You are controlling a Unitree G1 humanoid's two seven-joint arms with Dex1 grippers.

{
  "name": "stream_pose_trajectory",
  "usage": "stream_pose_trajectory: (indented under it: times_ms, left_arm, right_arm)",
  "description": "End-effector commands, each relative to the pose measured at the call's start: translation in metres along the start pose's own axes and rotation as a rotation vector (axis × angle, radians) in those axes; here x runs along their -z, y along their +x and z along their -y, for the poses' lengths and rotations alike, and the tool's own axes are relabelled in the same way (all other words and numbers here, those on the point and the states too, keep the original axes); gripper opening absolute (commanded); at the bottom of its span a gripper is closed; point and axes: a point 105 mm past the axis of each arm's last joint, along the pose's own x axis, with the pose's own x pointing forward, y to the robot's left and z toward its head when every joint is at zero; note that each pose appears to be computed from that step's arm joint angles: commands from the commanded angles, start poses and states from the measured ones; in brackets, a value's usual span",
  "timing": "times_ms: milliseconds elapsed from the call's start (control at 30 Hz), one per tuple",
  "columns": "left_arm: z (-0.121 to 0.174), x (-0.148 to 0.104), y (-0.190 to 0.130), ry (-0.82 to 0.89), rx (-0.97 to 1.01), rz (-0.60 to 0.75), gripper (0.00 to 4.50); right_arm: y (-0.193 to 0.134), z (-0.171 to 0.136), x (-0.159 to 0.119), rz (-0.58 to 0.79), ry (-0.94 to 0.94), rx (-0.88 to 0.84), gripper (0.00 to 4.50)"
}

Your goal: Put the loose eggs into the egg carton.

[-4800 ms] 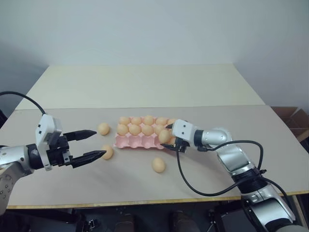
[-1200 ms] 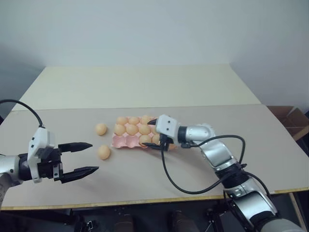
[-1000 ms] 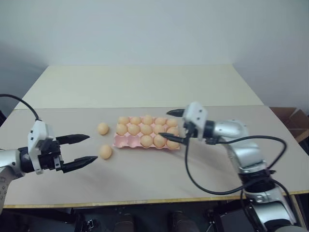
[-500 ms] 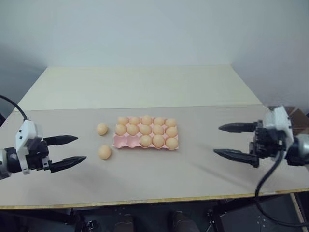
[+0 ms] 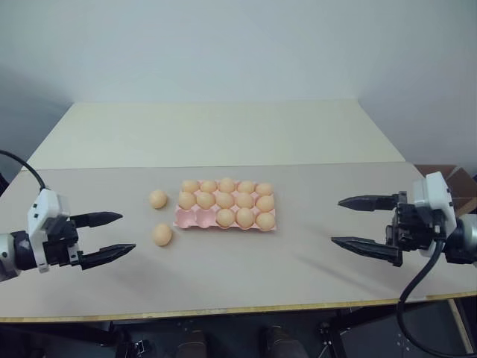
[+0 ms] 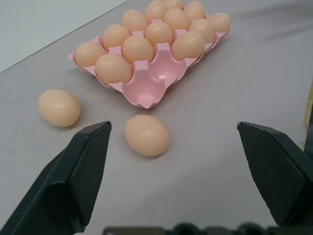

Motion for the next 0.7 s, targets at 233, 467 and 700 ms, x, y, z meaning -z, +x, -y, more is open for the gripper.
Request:
stream_pose_trajectory:
  times_ms: [233,467,700]
  left_arm:
    - [-0.010,0.014,0.019,0.043,-0.055,-0.050,4.50]
    - [-0.029,0.033,0.074,0.040,-0.120,-0.010,4.50]
    - [-0.038,0.059,0.098,0.061,-0.095,-0.094,4.50]
  right_arm:
    - [0.009,-0.002,-0.017,0.046,-0.089,-0.035,4.48]
    - [0.015,-0.002,-0.024,0.062,-0.114,-0.041,4.48]
    - [0.016,-0.004,-0.025,0.065,-0.118,-0.037,4.48]
